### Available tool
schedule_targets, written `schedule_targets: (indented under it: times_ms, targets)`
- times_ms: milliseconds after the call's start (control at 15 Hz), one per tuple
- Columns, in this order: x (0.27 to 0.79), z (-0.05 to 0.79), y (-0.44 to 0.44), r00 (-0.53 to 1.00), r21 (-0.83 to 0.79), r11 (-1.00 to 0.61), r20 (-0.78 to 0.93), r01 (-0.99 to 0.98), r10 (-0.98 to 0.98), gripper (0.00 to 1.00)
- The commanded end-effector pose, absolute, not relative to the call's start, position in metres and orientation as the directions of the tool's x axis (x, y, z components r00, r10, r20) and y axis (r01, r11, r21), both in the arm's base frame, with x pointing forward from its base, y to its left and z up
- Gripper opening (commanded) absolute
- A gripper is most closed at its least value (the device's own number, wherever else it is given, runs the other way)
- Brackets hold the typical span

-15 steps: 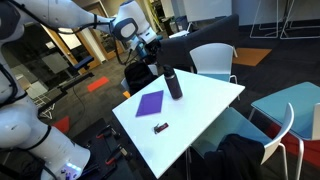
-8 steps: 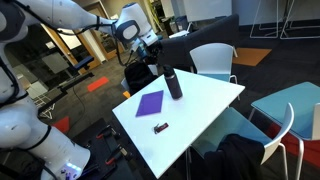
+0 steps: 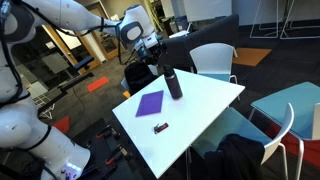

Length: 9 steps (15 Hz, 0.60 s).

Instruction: Pick up the lid and put it on the table

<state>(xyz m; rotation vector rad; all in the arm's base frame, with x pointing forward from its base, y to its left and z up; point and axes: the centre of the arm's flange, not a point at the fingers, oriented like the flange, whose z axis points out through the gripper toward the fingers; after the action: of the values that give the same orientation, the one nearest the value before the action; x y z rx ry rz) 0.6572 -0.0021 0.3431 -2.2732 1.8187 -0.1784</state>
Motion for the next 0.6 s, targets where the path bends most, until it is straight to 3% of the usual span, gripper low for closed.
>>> schedule_targets:
  times_ms: [0, 533]
  targets:
    - [0.679, 0.340, -0.001, 0.151, -0.240, -0.134, -0.056, -0.961, -0.987, 1.00]
    - [0.695, 0.312, 0.009, 0.148, -0.182, -0.132, -0.076, -0.974, -0.986, 1.00]
